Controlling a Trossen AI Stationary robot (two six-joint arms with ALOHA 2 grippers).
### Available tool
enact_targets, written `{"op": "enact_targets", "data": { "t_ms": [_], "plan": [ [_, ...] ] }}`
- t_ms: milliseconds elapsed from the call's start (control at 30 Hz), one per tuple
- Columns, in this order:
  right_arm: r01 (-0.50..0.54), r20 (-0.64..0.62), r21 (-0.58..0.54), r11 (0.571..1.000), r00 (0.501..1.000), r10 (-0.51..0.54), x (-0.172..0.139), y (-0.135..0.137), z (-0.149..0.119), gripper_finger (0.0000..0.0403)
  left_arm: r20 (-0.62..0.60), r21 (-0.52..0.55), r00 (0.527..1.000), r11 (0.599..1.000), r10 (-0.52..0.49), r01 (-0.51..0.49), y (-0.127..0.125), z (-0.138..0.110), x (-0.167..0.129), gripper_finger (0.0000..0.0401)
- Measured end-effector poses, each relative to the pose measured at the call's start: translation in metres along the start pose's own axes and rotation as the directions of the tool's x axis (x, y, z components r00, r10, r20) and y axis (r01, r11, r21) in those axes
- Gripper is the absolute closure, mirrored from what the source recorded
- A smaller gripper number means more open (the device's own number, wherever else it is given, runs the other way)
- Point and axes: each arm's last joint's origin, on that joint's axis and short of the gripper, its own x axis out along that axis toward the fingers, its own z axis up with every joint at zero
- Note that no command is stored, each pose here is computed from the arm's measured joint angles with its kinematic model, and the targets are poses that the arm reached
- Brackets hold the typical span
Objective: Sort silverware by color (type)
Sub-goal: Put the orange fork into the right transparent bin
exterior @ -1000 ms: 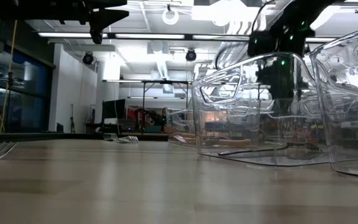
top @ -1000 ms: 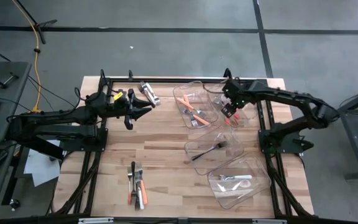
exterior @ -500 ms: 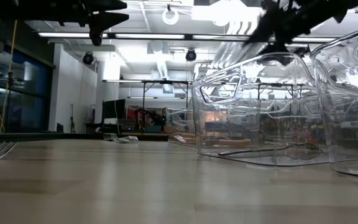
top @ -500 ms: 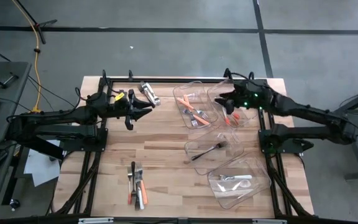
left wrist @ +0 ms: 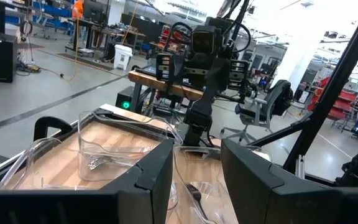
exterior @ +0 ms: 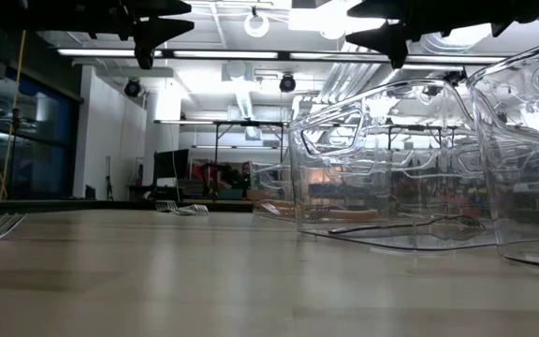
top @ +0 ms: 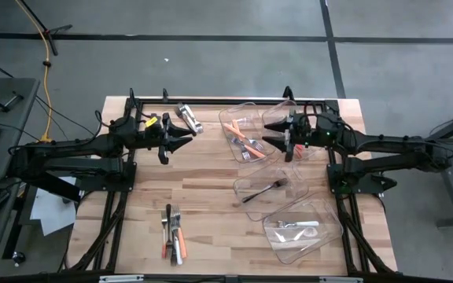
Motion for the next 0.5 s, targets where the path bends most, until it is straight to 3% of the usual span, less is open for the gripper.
{"op": "enact_targets", "data": {
  "t_ms": [500],
  "plan": [
    [-0.001,0.009,0.02,1.0,1.0,0.001,-0.0002,0.0,0.0009,0.0183,0.0,0.0,1.0,1.0,0.0,0.0,0.0,0.0,0.0,0.0277]
  ]
}}
